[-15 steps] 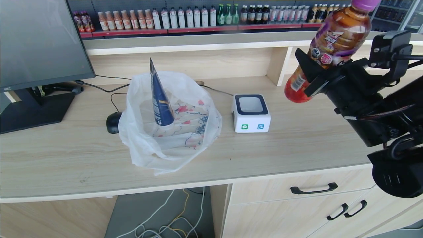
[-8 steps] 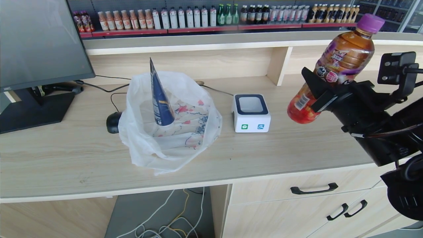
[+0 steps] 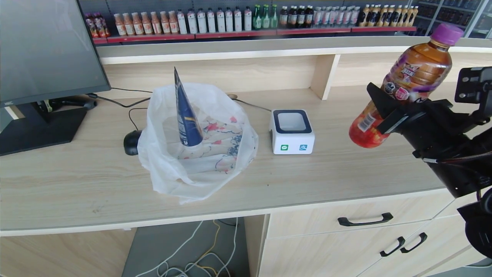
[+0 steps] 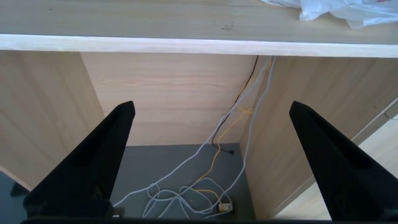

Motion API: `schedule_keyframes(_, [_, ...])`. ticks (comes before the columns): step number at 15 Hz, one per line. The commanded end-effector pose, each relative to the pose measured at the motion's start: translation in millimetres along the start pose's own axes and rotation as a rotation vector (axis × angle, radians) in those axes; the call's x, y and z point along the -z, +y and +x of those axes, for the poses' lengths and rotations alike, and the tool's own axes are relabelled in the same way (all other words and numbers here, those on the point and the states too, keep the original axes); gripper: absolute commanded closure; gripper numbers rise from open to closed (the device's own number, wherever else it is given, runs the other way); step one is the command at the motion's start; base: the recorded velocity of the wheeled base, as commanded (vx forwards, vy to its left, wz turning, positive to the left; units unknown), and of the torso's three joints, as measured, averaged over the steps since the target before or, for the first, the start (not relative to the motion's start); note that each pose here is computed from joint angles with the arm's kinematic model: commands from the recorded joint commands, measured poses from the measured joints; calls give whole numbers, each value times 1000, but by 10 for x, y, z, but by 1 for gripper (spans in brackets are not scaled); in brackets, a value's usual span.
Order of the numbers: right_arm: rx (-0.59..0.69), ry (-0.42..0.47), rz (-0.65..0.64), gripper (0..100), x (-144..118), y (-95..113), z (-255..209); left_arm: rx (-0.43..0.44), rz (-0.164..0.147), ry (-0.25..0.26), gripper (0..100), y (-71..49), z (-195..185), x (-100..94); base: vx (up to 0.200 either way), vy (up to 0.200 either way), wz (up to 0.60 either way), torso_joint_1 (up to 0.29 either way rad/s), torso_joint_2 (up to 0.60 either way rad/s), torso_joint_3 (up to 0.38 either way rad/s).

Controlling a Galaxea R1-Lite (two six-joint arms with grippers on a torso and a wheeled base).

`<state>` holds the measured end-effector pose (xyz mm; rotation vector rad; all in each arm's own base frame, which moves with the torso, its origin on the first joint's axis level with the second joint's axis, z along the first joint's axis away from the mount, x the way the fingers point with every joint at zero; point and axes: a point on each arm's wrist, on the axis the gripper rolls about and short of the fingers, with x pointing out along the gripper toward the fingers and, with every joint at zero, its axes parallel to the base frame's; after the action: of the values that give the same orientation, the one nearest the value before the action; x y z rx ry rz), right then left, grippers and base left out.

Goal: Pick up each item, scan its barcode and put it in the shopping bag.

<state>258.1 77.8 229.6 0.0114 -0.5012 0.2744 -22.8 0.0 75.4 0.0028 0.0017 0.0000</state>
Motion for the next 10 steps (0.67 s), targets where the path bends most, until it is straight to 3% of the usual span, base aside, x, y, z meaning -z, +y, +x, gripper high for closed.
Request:
schedule_keyframes(1, [6, -16, -4, 100, -21, -20, 39, 0, -1, 0, 0, 0, 0, 0, 0, 200, 0, 2, -2, 2])
schedule_keyframes(10, [15, -52, -12, 100, -95, -46, 89, -2, -9, 0, 0, 0, 0, 0, 0, 200, 0, 1, 3, 3])
